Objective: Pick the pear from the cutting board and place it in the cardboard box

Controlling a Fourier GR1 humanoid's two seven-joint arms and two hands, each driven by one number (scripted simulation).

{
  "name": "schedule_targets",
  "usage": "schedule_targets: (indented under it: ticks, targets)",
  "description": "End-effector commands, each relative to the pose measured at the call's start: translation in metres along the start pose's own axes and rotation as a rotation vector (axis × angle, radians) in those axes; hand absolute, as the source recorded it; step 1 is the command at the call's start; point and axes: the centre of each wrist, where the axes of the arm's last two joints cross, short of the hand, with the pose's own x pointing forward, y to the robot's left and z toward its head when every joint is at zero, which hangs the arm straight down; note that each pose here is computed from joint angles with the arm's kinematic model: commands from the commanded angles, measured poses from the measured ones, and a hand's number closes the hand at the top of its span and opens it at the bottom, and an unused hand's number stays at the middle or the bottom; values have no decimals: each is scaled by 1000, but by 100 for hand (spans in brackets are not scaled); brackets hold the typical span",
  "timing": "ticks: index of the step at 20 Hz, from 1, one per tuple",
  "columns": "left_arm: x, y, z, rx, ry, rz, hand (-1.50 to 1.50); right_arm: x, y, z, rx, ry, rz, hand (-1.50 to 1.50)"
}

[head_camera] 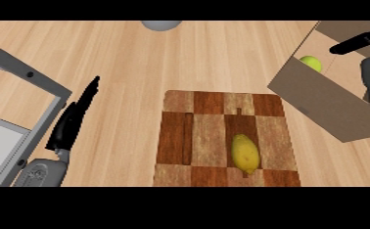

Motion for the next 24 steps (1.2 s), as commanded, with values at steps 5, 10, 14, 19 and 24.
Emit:
schedule_targets:
  ticks: [5, 10, 14, 19, 24]
  targets:
    - [-12, -4, 1, -8, -3, -4, 0, -17, -4, -5, -182, -79, -441, -150]
    - [6, 8, 3, -14, -12, -12, 0, -37, -11, -15, -227, 9, -635, -150]
    - [4, 7, -9, 8, 14, -2, 0, -90, -4, -22, -352, -32, -732, -150]
    - [0, -8, -5, 6, -2, -18, 0, -137, -16, -31, -421, -41, -793, -150]
    - [-1, 19, 5, 1, 2, -5, 0, -186, -22, -19, -527, -65, -810, -150]
